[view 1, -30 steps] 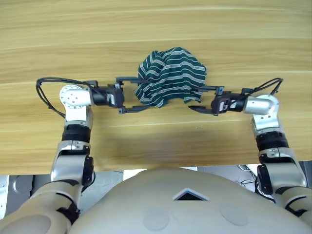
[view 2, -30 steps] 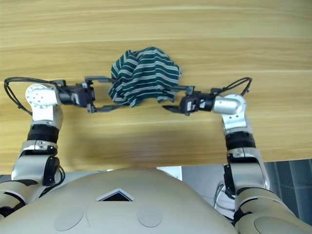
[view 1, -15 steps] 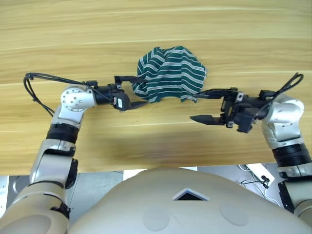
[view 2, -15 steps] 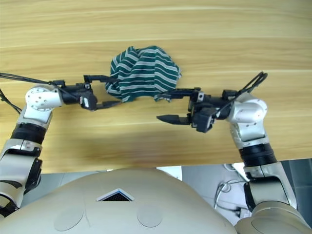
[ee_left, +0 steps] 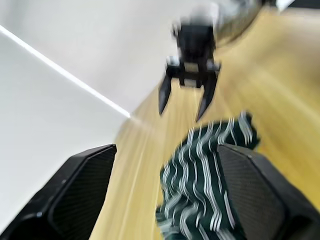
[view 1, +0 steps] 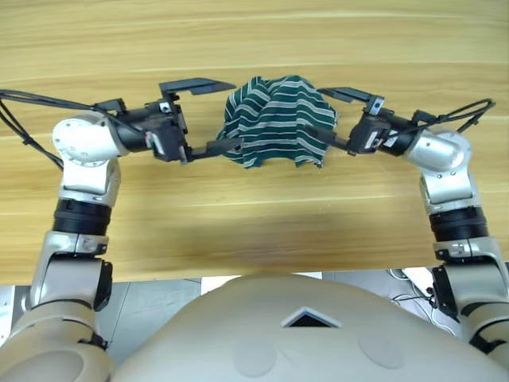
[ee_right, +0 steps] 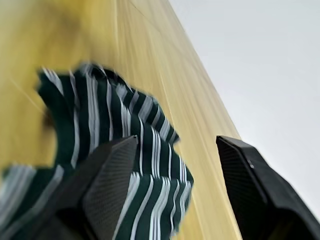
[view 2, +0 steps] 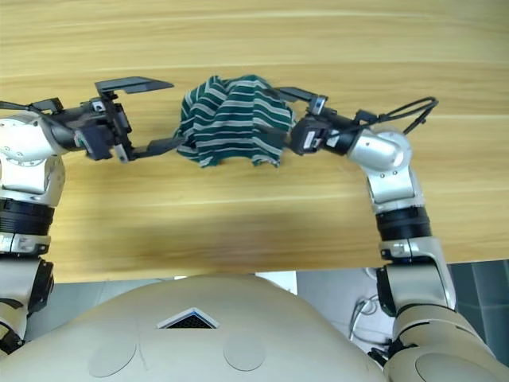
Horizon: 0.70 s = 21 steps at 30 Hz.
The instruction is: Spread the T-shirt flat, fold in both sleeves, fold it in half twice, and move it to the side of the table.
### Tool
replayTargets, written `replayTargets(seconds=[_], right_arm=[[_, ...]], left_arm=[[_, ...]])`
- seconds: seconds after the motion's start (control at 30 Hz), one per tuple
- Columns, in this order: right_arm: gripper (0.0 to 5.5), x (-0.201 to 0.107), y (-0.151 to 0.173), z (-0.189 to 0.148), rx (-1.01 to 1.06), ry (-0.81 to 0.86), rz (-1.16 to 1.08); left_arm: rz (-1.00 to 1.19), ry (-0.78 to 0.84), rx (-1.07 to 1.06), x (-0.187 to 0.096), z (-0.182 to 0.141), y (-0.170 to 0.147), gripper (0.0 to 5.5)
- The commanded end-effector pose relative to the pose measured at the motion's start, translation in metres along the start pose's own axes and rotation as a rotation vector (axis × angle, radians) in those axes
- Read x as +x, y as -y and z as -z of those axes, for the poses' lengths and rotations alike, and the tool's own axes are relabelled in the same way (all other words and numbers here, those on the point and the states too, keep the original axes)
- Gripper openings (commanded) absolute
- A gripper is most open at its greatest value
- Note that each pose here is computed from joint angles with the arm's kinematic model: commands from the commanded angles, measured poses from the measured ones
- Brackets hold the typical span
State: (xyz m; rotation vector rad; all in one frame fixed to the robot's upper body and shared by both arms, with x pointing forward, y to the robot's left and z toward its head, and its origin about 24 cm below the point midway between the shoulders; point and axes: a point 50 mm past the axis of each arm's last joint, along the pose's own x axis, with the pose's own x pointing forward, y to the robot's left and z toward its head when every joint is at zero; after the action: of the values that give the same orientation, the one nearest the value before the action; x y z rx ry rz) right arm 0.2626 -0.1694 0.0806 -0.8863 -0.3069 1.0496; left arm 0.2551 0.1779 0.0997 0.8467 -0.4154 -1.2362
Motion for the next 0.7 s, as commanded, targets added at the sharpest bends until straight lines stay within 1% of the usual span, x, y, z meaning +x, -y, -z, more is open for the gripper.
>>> replayTargets(seconds=[0.03,0.13,0.23,0.33,0.43,0.7], right_arm=[[2.92,0.008,-0.002,0.003,-0.041,-0.028,-0.015],[2.92,0.008,-0.002,0.006,-0.057,-0.048,-0.015],[2.92,0.009,-0.004,0.008,-0.064,-0.062,-0.030],[2.92,0.008,-0.009,0.015,-0.077,-0.113,-0.066],[2.92,0.008,-0.012,0.024,-0.089,-0.167,-0.081],[2.92,0.006,-0.020,0.050,-0.122,-0.322,-0.130]], left_arm=[[0.068,-0.074,0.054,0.012,0.011,0.010,3.77],[0.140,-0.084,0.063,0.019,0.015,0.024,3.77],[0.172,-0.095,0.059,0.020,0.018,0.029,3.77],[0.200,-0.130,0.063,0.019,0.025,0.032,3.77],[0.192,-0.154,0.082,0.017,0.029,0.028,3.77],[0.111,-0.134,0.099,0.010,0.025,0.007,3.77]])
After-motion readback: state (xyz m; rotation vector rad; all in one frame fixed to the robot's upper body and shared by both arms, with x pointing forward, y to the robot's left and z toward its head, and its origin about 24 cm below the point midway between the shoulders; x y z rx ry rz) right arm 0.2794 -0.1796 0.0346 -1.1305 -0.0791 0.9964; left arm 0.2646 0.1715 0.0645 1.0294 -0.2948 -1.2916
